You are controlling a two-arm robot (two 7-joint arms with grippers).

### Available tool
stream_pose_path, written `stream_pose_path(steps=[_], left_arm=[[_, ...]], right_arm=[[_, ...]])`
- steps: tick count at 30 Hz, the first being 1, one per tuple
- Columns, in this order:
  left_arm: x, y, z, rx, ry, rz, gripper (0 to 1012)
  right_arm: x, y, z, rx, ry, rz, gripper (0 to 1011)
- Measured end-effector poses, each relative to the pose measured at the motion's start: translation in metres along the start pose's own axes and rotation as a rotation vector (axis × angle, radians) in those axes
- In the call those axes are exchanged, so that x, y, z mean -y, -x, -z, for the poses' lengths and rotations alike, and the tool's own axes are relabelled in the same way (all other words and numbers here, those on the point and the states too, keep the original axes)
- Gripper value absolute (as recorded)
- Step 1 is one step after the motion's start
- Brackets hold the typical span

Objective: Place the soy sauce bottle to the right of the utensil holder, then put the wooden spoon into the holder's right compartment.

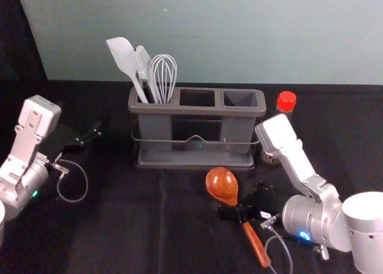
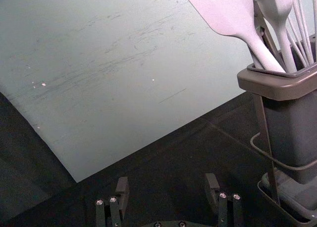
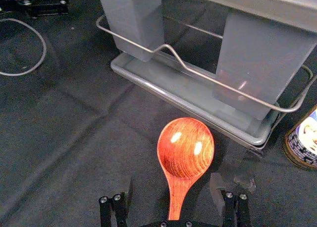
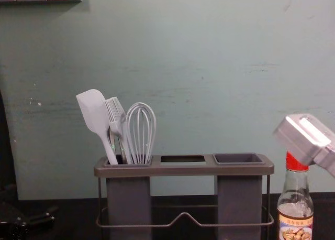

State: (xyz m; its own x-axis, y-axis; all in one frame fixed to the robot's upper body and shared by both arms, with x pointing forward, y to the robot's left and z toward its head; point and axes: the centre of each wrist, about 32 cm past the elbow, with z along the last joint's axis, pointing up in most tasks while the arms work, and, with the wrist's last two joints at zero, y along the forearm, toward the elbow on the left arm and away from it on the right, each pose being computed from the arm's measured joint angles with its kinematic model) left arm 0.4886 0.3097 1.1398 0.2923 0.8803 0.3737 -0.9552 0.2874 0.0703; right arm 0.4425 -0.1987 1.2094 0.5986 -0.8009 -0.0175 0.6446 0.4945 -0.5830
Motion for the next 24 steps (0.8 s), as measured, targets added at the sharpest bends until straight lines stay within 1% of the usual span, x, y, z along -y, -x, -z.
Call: stream_pose_path(steps=[6, 10, 15, 21, 24], left_arm=[[0.0000, 0.0000, 0.0000, 0.000, 0.000, 0.000, 1005], [0.0000, 0.0000, 0.0000, 0.000, 0.000, 0.000, 1005], [0.0000, 0.0000, 0.0000, 0.000, 0.000, 0.000, 1005], [0.0000, 0.0000, 0.0000, 0.000, 0.000, 0.000, 1005], [0.0000, 0.0000, 0.0000, 0.000, 0.000, 0.000, 1005]], right_arm=[[-0.011, -0.002, -0.006, -0.015, 0.031, 0.004, 1002], [-0.016, -0.003, -0.012, -0.007, 0.059, 0.003, 1002], [-0.019, -0.005, -0.021, 0.009, 0.089, 0.005, 1002], [-0.020, -0.007, -0.026, 0.017, 0.098, 0.013, 1002], [-0.023, -0.007, -0.028, 0.019, 0.101, 0.011, 1002]])
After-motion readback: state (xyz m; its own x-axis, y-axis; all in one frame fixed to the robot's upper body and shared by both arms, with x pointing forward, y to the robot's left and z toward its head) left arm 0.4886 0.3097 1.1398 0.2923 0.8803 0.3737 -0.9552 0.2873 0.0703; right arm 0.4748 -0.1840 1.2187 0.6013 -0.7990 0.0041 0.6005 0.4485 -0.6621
